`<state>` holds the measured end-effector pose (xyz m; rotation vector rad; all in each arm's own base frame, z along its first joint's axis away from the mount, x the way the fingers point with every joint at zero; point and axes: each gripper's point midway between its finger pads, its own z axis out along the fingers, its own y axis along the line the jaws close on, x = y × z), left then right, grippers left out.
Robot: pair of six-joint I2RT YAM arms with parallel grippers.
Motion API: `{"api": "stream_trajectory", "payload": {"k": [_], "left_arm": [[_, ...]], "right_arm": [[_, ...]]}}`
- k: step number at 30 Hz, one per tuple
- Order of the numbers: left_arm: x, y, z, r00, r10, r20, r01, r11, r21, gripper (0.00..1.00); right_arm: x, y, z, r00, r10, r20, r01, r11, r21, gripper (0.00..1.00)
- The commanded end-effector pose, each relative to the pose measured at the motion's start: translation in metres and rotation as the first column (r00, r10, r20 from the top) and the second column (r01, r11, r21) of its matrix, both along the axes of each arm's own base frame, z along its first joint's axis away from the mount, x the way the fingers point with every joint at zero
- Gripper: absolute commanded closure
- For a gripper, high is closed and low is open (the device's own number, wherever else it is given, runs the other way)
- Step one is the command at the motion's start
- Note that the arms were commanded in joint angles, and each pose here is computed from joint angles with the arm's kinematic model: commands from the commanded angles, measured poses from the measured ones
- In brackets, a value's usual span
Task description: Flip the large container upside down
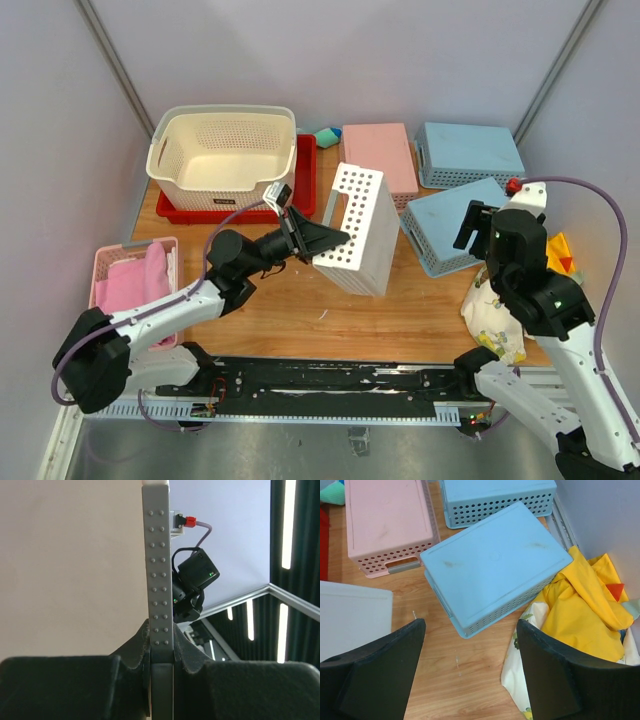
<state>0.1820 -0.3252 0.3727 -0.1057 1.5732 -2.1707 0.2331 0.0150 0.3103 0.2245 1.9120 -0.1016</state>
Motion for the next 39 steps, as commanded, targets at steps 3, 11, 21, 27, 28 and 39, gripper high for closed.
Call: {"api": "stream_trajectory", "payload": {"k": [3, 11, 21, 27, 28, 39], "left_arm": [[-0.011, 0.038, 0.016, 0.999, -0.019, -0.036, 0.009, 0.966, -0.257, 1.0], [-0.016, 0.073, -0.036, 0.979, 0.007, -0.204, -0.074, 0.944, -0.322, 1.0], [-0.01, 0.094, -0.139, 0.919, 0.164, -0.358, -0.203, 0.977, -0.073, 0.57], [0.004, 0.098, -0.201, 0.876, 0.398, -0.273, -0.289, 0.886, 0.362, 0.08], [0.005, 0.102, -0.206, 0.874, 0.425, -0.236, -0.303, 0.855, 0.421, 0.04], [0.008, 0.135, -0.26, 0.895, 0.446, -0.003, -0.229, 0.465, 0.855, 0.01]], "right_arm": [[-0.002, 0.001, 0.0, 1.0, 0.022, 0.004, -0.022, 1.0, -0.007, 0.24], [0.006, 0.015, -0.021, 0.996, 0.065, -0.056, -0.064, 0.998, 0.01, 0.24], [0.017, 0.041, -0.049, 0.98, 0.145, -0.135, -0.137, 0.988, 0.065, 0.24], [0.017, 0.061, -0.071, 0.957, 0.223, -0.183, -0.202, 0.971, 0.124, 0.22], [0.018, 0.064, -0.075, 0.952, 0.235, -0.194, -0.213, 0.968, 0.13, 0.22], [0.021, 0.085, -0.097, 0.915, 0.314, -0.254, -0.275, 0.945, 0.18, 0.21]]}}
